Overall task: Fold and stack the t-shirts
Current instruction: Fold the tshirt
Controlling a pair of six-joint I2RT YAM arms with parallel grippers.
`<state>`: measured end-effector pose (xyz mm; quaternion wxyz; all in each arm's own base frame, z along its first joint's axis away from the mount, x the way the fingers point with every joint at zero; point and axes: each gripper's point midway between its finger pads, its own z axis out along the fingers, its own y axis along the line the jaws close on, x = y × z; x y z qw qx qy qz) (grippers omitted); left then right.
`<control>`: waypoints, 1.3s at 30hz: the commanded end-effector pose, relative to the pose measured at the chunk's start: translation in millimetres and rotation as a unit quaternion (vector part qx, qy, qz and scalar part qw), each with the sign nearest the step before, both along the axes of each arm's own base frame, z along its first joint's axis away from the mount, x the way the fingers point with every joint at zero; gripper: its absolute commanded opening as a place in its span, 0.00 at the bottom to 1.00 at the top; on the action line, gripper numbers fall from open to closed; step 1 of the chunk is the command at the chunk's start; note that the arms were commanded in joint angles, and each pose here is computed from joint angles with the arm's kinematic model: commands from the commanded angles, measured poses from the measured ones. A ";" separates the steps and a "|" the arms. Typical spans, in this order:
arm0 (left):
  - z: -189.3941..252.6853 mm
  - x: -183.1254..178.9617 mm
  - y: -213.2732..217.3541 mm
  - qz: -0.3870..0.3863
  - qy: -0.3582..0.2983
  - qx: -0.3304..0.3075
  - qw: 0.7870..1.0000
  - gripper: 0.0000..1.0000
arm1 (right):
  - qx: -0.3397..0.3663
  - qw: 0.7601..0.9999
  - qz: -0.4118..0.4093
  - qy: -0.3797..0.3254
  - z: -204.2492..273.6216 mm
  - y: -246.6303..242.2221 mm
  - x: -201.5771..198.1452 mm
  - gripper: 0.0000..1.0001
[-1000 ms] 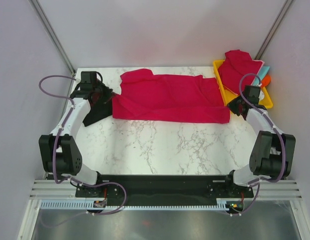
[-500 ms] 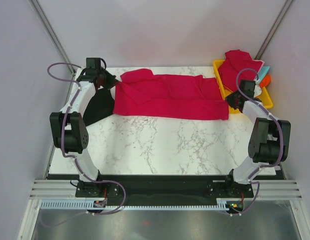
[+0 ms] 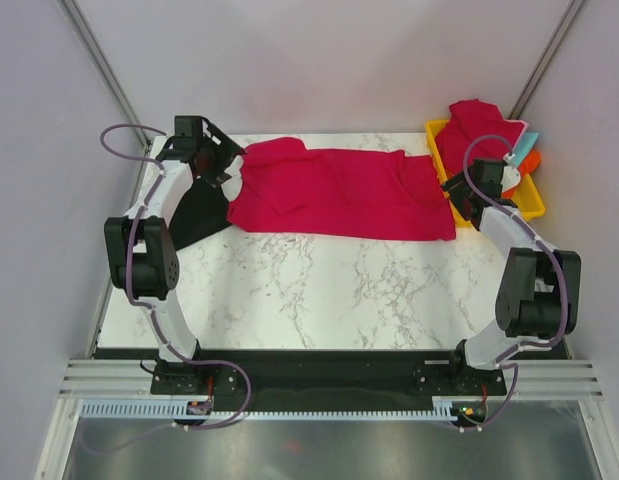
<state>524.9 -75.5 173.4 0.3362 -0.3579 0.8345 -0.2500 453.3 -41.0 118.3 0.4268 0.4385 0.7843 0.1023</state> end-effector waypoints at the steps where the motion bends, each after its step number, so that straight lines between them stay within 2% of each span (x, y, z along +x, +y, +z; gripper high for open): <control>1: 20.3 -25.1 18.8 0.010 -0.011 0.038 0.999 0.83 | -0.035 0.999 0.007 -0.032 26.6 3.8 -15.4 0.71; 5: 3.9 -56.0 36.6 0.039 0.023 0.059 0.997 0.78 | -0.053 0.997 0.039 -0.032 24.7 20.5 -42.8 0.70; 6: -11.5 -66.8 39.8 0.044 0.043 0.066 0.996 0.77 | -0.055 0.997 0.048 -0.030 22.2 27.5 -47.5 0.69; 7: -11.2 -72.6 54.1 0.063 0.045 0.067 0.995 0.77 | -0.056 0.996 0.053 -0.033 20.6 31.3 -51.4 0.65; 9: -31.8 -86.6 55.5 0.069 0.072 0.066 0.993 0.77 | -0.056 0.995 0.073 -0.037 11.9 46.6 -61.8 0.60; 13: -67.8 -96.0 57.3 0.080 0.116 0.066 0.988 0.75 | -0.054 0.993 0.100 -0.039 -2.3 65.9 -72.5 0.50; 16: -96.4 -95.7 70.1 0.089 0.150 0.081 0.981 0.75 | -0.056 0.991 0.118 -0.036 -8.8 77.3 -76.6 0.48; 21: -136.3 -129.4 115.1 0.154 0.223 0.084 0.959 0.71 | -0.069 0.990 0.121 -0.036 -10.7 83.6 -77.9 0.47; 23: -138.0 -153.1 152.0 0.225 0.252 0.096 0.936 0.70 | -0.069 0.989 0.124 -0.028 -16.3 86.0 -77.8 0.46; 25: -126.1 -169.9 179.6 0.277 0.243 0.115 0.923 0.69 | -0.069 0.990 0.121 -0.018 -21.5 84.9 -76.7 0.46; 27: -105.8 -171.9 180.7 0.288 0.214 0.121 0.925 0.70 | -0.072 0.991 0.116 -0.008 -25.1 83.2 -76.0 0.46; 30: -75.3 -155.6 156.3 0.258 0.168 0.141 0.941 0.70 | -0.079 0.992 0.094 0.012 -32.9 75.4 -76.8 0.46; 34: -44.4 -151.5 143.2 0.244 0.129 0.150 0.949 0.71 | -0.082 0.995 0.029 0.044 -48.1 52.1 -89.3 0.52; 39: -61.7 -156.2 96.3 0.187 0.135 0.127 0.965 0.71 | -0.056 0.998 0.001 0.032 -49.3 38.2 -89.8 0.51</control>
